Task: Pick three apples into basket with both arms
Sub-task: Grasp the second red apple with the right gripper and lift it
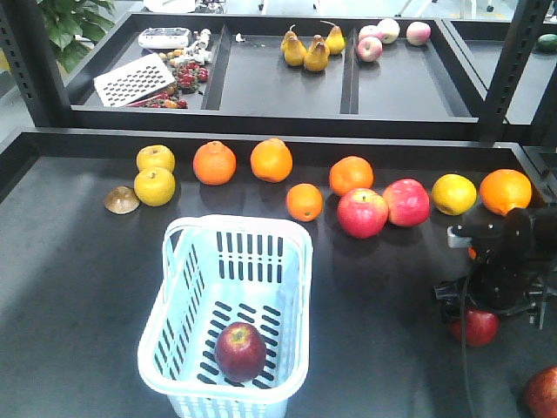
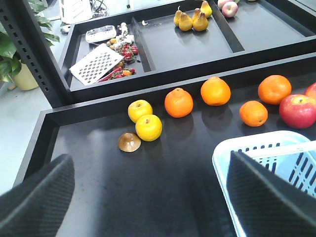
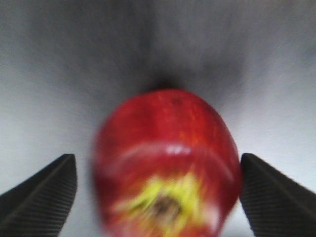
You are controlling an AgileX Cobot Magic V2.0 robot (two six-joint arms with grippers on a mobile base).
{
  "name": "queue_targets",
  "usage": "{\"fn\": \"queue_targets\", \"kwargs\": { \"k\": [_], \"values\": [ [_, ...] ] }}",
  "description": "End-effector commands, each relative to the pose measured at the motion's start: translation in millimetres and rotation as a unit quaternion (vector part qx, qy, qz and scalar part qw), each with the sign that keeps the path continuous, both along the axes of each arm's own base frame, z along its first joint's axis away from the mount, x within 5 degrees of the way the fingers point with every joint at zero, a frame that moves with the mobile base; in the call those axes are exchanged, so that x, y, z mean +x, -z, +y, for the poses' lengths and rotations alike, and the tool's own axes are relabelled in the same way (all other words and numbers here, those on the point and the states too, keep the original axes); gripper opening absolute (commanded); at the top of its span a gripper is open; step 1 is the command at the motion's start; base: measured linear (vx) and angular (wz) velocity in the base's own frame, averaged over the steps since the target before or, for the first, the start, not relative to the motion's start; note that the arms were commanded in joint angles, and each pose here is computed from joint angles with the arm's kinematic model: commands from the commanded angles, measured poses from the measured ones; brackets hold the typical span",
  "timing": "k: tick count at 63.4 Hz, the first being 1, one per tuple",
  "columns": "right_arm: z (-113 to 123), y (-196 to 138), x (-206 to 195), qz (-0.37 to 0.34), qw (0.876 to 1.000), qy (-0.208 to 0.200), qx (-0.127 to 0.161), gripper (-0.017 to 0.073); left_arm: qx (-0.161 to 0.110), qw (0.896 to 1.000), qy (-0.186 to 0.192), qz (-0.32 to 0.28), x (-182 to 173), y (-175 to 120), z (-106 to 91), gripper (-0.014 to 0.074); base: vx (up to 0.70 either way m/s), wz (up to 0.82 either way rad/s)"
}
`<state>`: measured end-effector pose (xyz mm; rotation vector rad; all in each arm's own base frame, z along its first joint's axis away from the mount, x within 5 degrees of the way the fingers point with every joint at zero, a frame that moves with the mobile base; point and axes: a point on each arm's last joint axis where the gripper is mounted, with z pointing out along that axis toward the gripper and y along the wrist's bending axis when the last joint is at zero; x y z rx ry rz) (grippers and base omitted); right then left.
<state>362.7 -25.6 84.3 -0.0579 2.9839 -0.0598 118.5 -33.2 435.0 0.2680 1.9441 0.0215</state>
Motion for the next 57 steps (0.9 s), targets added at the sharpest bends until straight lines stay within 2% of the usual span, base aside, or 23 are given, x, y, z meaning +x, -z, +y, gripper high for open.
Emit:
{"fn": "queue_targets", "kwargs": {
  "k": [1,17,24,34,42,49,57],
  "values": [
    [-2.7,-16.2,9.2,-0.04,0.999,-0.001,-0.004,0.0567,-0.014,0.999,0.006,-0.042,-1.7,-13.7,0.9,0.0588,0.0,0.0],
    [-2.8,-24.1,10.5,-0.054,0.999,-0.001,-0.005,0.0293,-0.014,0.999,0.006,-0.042,-1.7,-13.7,0.9,0.0588,0.0,0.0],
    [-2.3,-40.5,9.9,-0.072,0.997,-0.002,-0.006,0.0231,-0.014,0.999,0.006,-0.042,-1.7,-13.7,0.9,0.0588,0.0,0.0],
    [-0.1,-83.2,4.3,-0.114,0.994,-0.005,-0.003,0.0232,-0.014,0.999,0.006,-0.042,-1.7,-13.7,0.9,0.0588,0.0,0.0],
    [5.3,-129.1,-8.1,-0.157,0.987,-0.004,0.015,0.0243,-0.014,0.999,0.006,-0.042,-1.7,-13.7,0.9,0.0588,0.0,0.0],
    [23.0,-164.6,-22.7,-0.188,0.981,-0.035,0.028,0.0244,-0.014,0.999,0.006,-0.042,-1.7,-13.7,0.9,0.0588,0.0,0.0],
    [56.9,-194.6,-43.4,-0.204,0.974,-0.087,0.045,0.0244,-0.014,0.999,0.006,-0.042,-1.7,-13.7,0.9,0.0588,0.0,0.0]
  ]
}}
